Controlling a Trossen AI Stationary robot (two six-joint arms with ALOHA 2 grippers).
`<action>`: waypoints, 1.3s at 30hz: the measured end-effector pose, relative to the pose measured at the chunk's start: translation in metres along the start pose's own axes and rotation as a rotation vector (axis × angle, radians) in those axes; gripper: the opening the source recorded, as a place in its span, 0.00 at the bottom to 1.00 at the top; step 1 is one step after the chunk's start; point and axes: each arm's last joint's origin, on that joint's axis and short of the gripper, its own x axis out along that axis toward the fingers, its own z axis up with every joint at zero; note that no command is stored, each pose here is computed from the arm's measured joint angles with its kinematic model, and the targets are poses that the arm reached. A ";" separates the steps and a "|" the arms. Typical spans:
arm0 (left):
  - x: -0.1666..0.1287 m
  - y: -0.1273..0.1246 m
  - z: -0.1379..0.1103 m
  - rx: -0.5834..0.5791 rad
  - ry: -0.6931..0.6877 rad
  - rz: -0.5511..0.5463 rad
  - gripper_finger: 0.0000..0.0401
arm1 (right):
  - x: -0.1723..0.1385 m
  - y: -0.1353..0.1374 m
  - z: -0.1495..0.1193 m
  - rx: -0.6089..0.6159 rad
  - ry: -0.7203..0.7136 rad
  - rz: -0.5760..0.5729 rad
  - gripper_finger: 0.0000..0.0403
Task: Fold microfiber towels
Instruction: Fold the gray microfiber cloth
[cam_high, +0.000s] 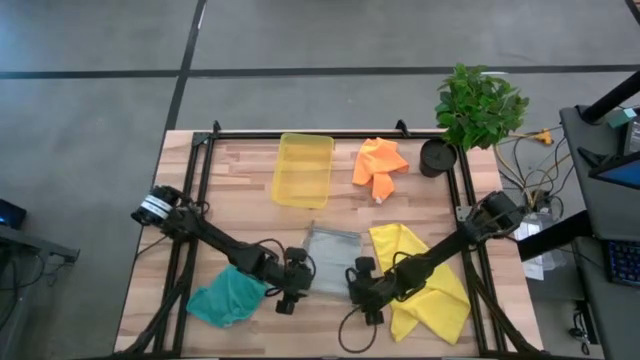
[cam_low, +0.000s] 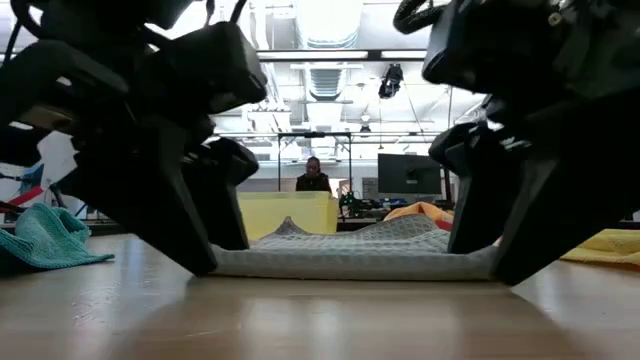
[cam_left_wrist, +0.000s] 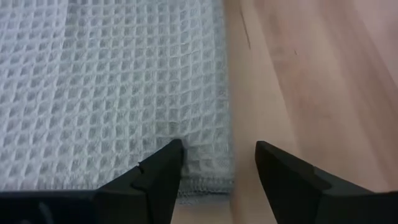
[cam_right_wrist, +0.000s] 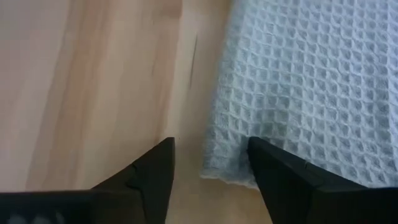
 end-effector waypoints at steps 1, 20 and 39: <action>0.002 0.000 -0.002 0.001 0.004 0.007 0.48 | 0.001 0.000 -0.001 0.001 0.017 -0.012 0.48; -0.013 -0.027 0.013 0.053 0.010 0.000 0.02 | -0.014 0.010 0.018 -0.030 0.059 0.032 0.04; -0.043 -0.021 0.029 0.010 -0.047 0.054 0.00 | -0.030 -0.017 0.021 0.107 0.032 0.164 0.03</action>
